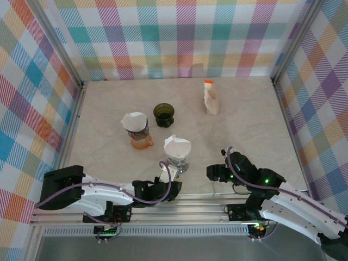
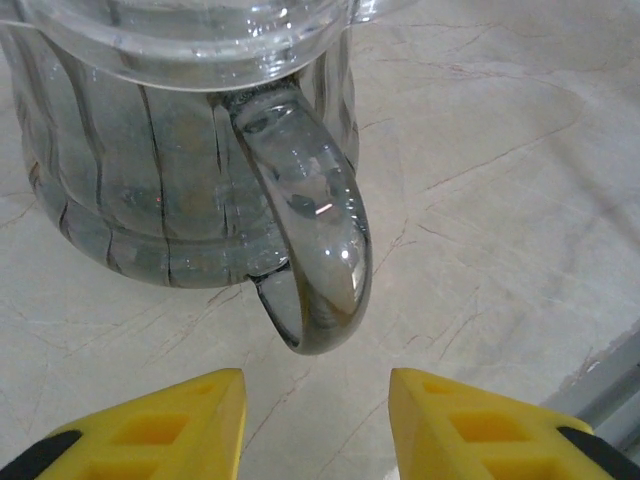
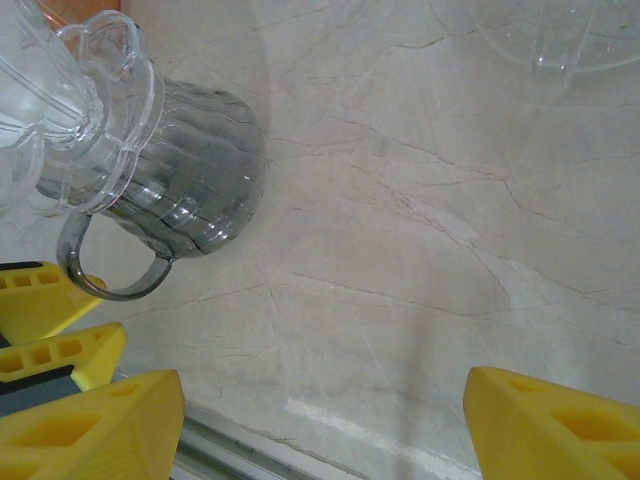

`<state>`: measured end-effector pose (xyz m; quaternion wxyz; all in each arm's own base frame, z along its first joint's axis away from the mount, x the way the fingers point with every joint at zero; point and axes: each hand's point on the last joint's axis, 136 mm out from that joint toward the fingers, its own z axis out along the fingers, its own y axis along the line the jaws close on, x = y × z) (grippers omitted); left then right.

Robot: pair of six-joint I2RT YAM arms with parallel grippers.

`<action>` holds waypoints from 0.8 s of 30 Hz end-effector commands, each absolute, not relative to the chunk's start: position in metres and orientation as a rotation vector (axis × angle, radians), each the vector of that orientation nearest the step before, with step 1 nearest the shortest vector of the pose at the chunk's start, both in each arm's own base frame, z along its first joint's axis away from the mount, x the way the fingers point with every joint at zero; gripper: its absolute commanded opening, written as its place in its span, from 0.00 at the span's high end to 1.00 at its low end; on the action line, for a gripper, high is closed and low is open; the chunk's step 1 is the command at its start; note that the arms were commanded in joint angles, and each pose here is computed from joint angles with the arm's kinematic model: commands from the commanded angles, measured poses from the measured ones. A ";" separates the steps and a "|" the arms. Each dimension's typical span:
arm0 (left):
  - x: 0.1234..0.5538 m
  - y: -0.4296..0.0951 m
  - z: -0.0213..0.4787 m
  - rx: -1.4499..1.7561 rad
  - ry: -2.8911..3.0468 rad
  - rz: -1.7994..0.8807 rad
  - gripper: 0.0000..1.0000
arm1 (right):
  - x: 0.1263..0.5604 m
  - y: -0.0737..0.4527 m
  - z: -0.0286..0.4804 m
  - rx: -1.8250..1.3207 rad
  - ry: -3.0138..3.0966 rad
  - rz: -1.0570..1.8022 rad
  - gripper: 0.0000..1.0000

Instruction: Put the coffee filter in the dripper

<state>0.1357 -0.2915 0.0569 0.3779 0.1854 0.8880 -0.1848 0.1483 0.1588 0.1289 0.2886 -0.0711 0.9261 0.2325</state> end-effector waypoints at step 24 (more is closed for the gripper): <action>0.176 -0.310 0.063 0.549 2.229 -0.378 0.70 | 0.144 0.152 0.122 -0.183 2.478 0.605 0.26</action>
